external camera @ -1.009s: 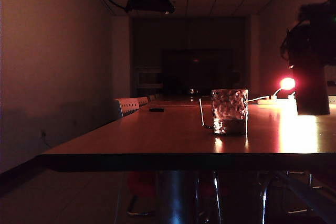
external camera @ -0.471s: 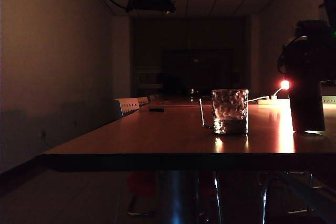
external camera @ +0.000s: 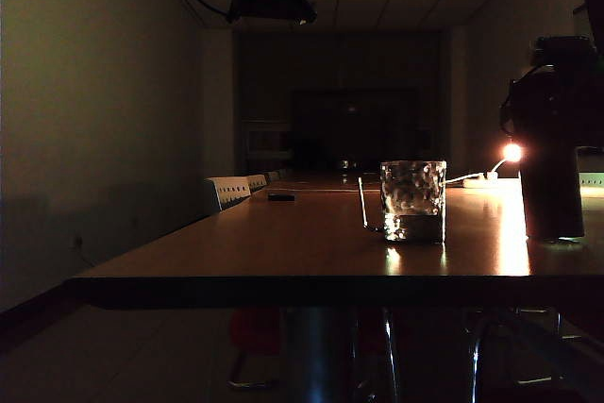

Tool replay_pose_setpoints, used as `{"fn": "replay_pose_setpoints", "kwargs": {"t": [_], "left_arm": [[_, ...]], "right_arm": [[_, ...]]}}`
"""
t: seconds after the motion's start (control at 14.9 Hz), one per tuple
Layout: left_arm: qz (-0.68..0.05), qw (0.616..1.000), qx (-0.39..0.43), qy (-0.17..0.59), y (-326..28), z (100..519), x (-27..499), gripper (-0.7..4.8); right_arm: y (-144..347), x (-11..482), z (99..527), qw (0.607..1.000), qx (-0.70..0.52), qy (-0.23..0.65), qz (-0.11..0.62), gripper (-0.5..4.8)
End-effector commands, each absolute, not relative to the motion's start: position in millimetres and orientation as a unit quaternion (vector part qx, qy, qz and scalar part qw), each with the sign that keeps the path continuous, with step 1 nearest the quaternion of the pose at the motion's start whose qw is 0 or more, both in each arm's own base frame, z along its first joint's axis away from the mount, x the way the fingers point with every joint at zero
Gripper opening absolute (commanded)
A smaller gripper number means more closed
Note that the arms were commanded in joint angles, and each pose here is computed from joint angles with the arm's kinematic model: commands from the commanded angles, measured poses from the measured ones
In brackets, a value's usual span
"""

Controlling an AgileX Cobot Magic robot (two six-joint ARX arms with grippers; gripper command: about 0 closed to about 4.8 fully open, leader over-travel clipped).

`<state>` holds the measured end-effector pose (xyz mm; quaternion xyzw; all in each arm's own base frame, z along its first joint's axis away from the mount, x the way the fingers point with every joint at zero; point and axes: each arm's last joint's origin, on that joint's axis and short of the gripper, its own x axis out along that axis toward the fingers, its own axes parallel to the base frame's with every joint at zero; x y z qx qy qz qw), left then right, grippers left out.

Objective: Pick up the black thermos cup, pour some water from it into the cup, and then put the thermos cup back on the table.

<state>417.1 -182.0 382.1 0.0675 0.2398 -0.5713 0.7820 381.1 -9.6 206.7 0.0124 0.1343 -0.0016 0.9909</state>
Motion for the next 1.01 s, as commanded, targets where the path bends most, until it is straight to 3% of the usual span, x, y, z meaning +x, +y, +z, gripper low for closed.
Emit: {"fn": "replay_pose_setpoints", "kwargs": {"t": [0.07,0.67,1.01], "left_arm": [[-0.576,0.782,0.068,0.229,-182.1,388.1,414.3,-0.08],[-0.575,0.782,0.065,0.231,-182.1,388.3,414.3,-0.08],[-0.571,0.788,0.072,0.217,-177.6,404.7,403.1,-0.08]], "right_arm": [[-10.1,380.0,209.4,0.992,0.003,0.13,0.0,4.38],[-8.0,357.6,228.8,0.98,-0.008,0.198,0.006,4.42],[-7.9,313.5,261.4,0.961,-0.004,0.275,-0.011,4.38]]}}
